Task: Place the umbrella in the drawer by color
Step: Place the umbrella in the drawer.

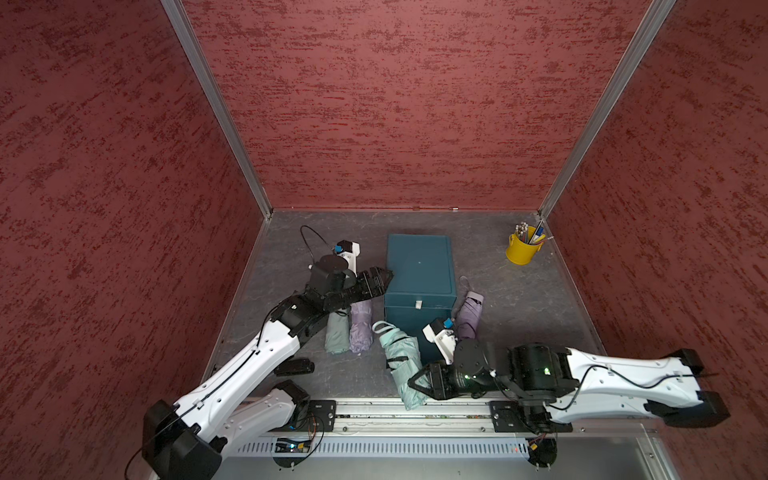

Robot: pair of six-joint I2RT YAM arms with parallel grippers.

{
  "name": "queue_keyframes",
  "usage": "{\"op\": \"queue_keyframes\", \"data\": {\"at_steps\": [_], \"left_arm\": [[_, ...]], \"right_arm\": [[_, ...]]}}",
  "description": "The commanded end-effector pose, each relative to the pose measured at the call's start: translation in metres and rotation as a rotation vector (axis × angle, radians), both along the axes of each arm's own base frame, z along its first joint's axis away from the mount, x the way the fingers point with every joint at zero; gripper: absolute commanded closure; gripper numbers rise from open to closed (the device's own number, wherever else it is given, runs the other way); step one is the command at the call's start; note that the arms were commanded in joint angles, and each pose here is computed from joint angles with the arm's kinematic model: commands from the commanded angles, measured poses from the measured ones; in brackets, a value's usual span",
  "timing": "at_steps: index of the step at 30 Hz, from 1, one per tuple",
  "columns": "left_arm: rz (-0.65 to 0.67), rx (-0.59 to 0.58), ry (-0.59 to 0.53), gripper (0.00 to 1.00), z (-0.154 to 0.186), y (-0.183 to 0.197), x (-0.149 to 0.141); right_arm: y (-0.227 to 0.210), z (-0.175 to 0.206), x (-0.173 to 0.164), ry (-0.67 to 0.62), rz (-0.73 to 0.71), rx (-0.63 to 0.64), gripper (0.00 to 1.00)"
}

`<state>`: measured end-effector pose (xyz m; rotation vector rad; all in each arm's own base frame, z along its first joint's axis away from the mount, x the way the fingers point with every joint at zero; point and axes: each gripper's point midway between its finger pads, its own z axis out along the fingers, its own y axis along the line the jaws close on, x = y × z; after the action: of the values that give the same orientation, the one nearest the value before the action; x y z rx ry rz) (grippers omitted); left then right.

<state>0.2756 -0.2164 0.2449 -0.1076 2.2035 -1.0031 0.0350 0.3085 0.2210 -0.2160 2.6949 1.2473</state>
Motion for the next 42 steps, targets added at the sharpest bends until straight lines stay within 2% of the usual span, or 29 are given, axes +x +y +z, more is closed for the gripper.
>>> {"op": "queue_keyframes", "data": {"at_steps": [1,13,20,33,35,37,39,42], "left_arm": [[-0.032,-0.025,-0.058,0.15,0.009,-0.011,0.007],[-0.054,0.061,-0.017,0.19,-0.026,-0.024,0.010],[-0.074,0.085,0.002,0.21,-0.041,-0.029,0.002],[-0.083,0.096,0.004,0.22,-0.047,-0.026,-0.006],[-0.087,0.094,0.006,0.22,-0.047,-0.027,-0.007],[-0.084,0.094,0.011,0.22,-0.047,-0.026,-0.007],[-0.075,0.092,0.012,0.22,-0.042,-0.024,-0.007],[-0.041,0.098,0.011,0.21,-0.032,-0.017,-0.007]], "right_arm": [[0.000,0.003,0.023,0.036,-0.189,0.072,1.00],[-0.002,-0.014,0.066,0.110,-0.370,0.103,0.96],[0.015,-0.016,0.079,0.133,-0.361,0.125,0.94],[0.025,-0.039,0.104,0.154,-0.398,0.130,0.90],[0.028,-0.042,0.105,0.158,-0.390,0.130,0.84],[0.031,-0.045,0.105,0.159,-0.375,0.123,0.69],[0.032,-0.044,0.105,0.140,-0.361,0.105,0.59],[0.022,-0.043,0.108,0.109,-0.378,0.067,0.54]]}}
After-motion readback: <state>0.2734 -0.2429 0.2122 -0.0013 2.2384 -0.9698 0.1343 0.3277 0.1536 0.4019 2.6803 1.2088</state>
